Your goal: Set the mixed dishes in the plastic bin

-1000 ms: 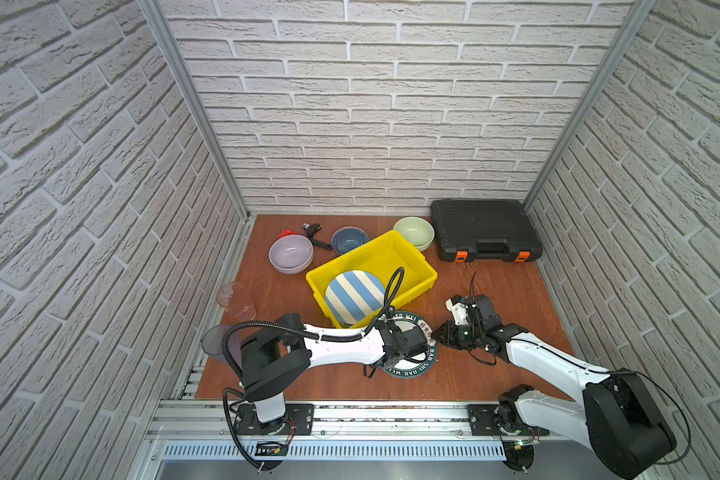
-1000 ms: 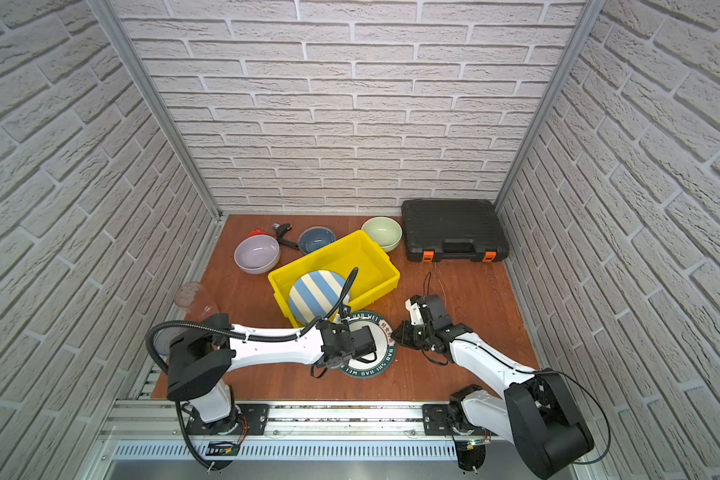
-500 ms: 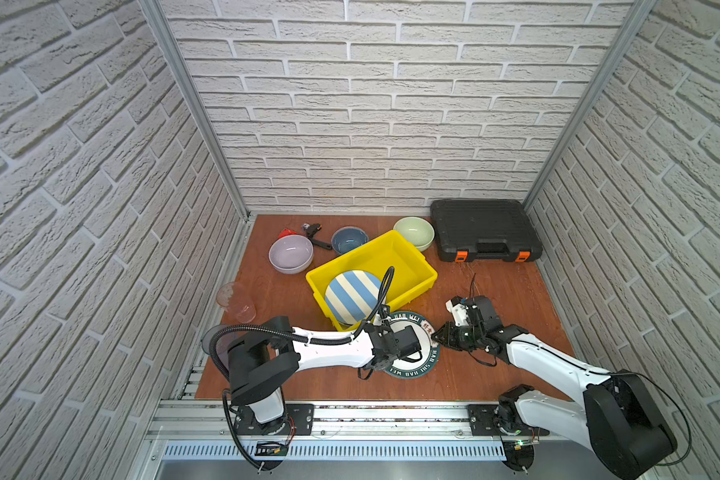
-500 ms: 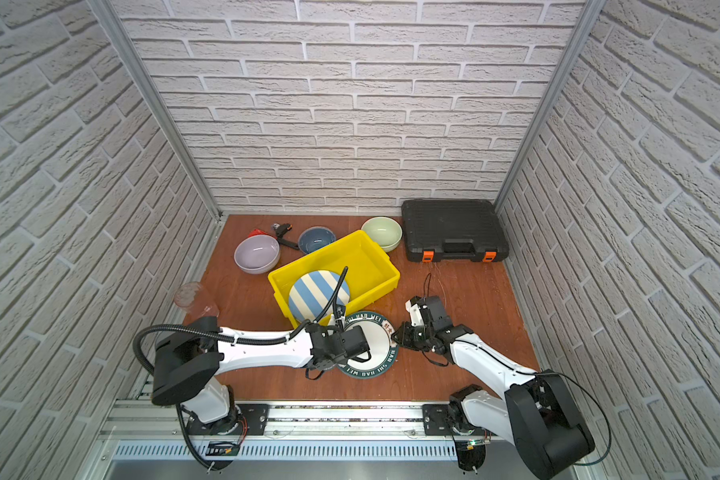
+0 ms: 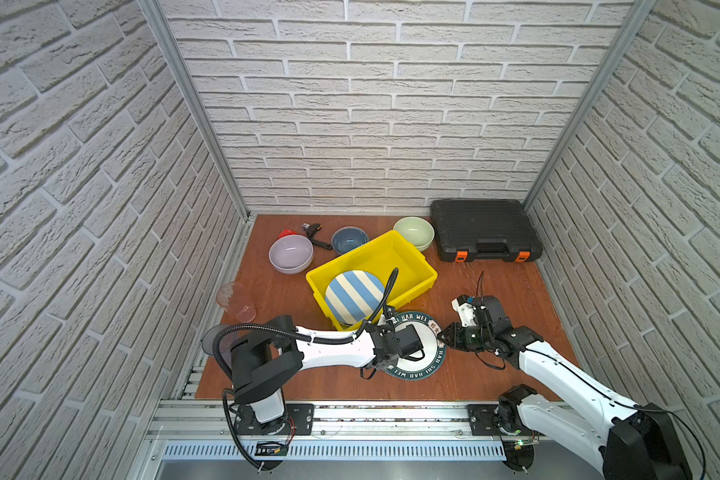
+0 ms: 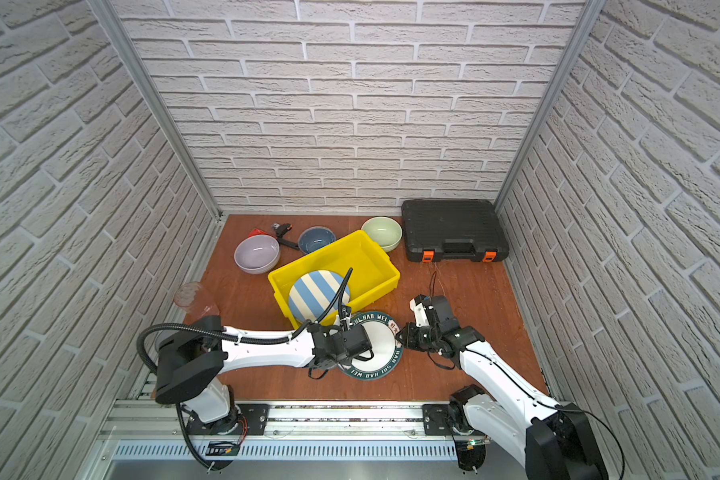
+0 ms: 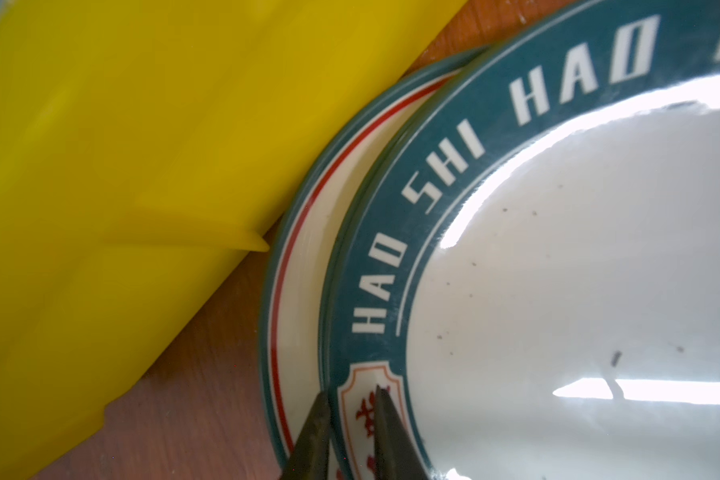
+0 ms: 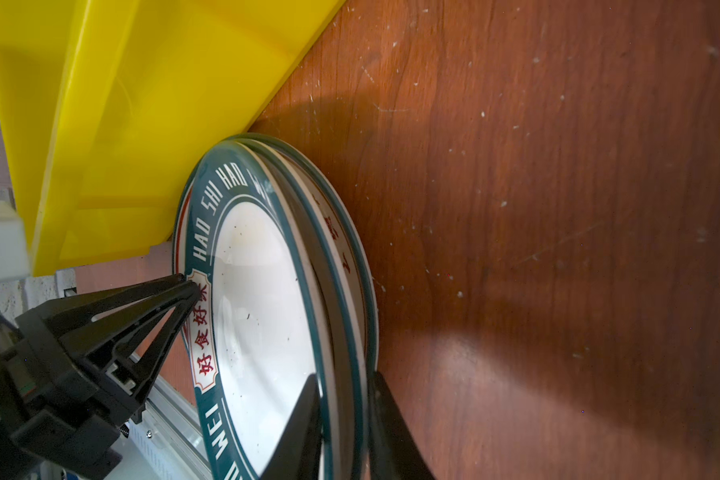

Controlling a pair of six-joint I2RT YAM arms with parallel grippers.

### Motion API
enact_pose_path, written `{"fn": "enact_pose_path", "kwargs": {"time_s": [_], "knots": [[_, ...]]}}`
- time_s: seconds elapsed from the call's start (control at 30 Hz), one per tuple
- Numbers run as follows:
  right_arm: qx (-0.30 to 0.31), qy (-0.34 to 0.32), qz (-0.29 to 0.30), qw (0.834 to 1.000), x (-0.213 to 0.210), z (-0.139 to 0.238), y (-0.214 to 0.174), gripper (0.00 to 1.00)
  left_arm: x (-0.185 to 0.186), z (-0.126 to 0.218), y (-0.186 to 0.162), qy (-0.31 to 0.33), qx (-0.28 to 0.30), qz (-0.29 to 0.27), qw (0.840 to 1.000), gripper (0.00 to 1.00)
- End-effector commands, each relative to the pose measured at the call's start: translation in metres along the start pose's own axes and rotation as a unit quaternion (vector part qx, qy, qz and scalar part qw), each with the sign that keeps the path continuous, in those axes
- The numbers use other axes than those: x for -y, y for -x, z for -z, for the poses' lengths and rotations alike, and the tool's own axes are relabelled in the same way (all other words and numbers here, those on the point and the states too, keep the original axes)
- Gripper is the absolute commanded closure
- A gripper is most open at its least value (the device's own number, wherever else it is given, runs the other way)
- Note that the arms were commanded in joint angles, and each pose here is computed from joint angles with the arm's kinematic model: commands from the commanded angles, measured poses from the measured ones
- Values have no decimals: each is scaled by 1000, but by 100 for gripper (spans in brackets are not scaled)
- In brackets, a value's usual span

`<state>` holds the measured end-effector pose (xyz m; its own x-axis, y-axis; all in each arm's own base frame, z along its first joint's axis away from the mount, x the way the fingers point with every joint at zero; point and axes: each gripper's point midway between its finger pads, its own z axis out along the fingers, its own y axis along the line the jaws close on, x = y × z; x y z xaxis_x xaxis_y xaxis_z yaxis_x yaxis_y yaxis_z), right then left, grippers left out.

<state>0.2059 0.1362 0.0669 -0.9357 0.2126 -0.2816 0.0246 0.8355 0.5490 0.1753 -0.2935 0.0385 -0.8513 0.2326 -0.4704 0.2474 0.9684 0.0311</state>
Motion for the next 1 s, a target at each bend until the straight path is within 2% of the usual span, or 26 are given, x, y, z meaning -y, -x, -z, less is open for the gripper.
{"fn": "enact_pose_path", "kwargs": {"time_s": [0.0, 0.17, 0.4, 0.67, 0.97], "knots": [[-2, -15, 20, 1000, 0, 7, 1, 77, 7, -9, -11, -12, -27, -9, 1000, 80], [1, -32, 25, 999, 1, 15, 4, 75, 7, -10, -11, -11, -29, -10, 999, 80], [13, -35, 36, 999, -7, 30, 10, 64, 6, -9, -9, -11, -28, -10, 999, 80], [4, -29, 31, 999, -8, 26, 9, 70, 6, -10, -9, -13, -30, -10, 999, 80], [-7, 10, 25, 1000, -17, 15, 6, 75, 6, -10, -8, -13, -29, -9, 999, 80]]}}
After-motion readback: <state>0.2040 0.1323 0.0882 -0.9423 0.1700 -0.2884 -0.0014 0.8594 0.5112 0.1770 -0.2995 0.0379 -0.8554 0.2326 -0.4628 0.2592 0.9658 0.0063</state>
